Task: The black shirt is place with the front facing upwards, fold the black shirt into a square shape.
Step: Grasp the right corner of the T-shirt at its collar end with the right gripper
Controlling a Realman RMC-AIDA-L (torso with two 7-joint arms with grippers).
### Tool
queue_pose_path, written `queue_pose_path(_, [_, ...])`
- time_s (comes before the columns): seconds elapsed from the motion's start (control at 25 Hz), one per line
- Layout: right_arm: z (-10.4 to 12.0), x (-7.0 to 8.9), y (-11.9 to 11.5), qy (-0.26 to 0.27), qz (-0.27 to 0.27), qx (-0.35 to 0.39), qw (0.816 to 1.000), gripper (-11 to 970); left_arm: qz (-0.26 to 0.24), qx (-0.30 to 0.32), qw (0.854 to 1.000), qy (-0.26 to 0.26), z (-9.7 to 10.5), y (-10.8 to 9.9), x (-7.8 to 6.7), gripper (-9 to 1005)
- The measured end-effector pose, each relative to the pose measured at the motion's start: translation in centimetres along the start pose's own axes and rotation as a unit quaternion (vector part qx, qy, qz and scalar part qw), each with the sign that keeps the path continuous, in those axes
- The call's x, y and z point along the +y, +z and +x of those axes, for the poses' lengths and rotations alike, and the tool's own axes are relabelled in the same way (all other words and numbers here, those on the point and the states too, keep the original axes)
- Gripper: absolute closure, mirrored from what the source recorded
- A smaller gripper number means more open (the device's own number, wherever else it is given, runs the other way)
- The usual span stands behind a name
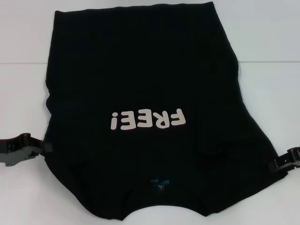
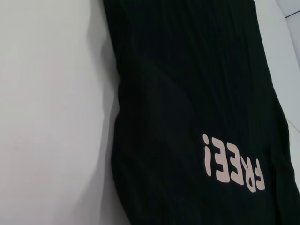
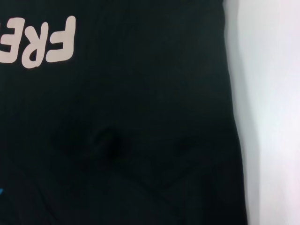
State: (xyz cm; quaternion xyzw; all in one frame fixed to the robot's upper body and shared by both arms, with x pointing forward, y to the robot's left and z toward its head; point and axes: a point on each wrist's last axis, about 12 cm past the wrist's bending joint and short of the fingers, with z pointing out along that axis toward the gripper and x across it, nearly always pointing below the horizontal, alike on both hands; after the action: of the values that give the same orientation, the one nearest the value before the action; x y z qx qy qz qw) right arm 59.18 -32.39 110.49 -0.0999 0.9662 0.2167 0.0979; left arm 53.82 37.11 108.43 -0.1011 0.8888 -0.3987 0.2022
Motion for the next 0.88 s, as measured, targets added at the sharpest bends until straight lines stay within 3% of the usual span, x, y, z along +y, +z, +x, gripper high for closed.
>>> queue_pose_path(0.6, [-0.7, 2.3, 1.7, -0.017, -0.025, 0.003, 1.000, 410, -0.001, -0.002, 1.000, 0.002, -0.2, 0.1, -0.1, 993])
queue_pose_path(0.88, [-1.0, 2.5, 1.5, -0.013, -0.029, -0.003, 0.999, 414, -0.001, -0.003, 1.000, 0.002, -0.2, 0.1, -0.1, 993])
